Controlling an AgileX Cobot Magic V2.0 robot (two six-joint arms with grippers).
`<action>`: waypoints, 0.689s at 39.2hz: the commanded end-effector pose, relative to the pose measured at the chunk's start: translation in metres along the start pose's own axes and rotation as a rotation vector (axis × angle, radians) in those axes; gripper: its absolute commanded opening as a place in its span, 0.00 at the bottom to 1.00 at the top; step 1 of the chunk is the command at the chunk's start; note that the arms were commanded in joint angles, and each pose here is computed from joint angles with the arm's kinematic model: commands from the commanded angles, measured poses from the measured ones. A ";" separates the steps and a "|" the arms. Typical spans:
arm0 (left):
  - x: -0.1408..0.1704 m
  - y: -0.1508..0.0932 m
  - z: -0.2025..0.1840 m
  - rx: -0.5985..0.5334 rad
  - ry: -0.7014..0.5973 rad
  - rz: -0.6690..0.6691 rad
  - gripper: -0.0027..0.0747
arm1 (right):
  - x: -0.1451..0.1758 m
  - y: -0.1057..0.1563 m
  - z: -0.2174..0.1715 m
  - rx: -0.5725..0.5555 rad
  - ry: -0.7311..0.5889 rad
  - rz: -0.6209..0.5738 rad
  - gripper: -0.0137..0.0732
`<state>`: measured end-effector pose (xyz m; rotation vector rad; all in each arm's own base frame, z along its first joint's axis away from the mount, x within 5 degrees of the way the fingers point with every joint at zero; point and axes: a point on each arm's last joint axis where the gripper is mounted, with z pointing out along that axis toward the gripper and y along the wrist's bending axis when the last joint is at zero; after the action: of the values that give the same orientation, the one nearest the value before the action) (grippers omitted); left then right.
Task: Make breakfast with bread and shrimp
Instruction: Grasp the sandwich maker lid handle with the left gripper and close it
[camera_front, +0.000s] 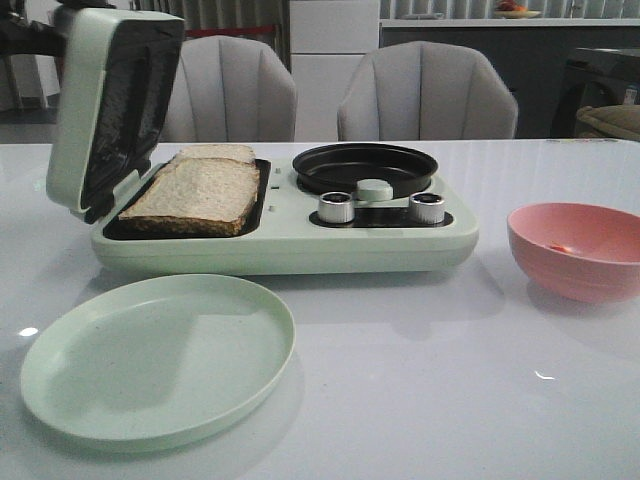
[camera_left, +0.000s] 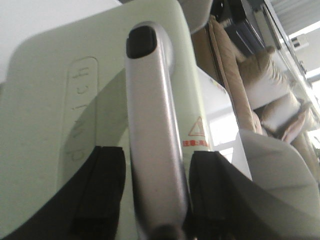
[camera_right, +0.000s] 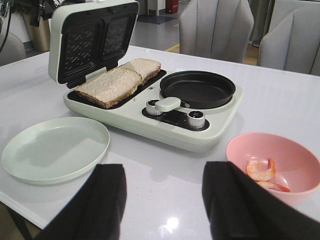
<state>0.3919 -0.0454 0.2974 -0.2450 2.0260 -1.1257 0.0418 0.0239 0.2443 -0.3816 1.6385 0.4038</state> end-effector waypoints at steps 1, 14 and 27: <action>0.005 -0.041 0.002 0.112 0.005 0.099 0.48 | -0.015 0.000 -0.002 0.008 -0.101 -0.012 0.69; 0.064 -0.061 0.050 0.072 0.190 0.311 0.48 | -0.015 0.000 -0.002 0.008 -0.101 -0.012 0.69; 0.083 -0.049 0.068 0.035 0.277 0.368 0.48 | -0.015 0.000 -0.002 0.008 -0.101 -0.012 0.69</action>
<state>0.3784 -0.1556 0.2412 0.3016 2.2604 -0.9723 0.0418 0.0239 0.2443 -0.3831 1.6381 0.4024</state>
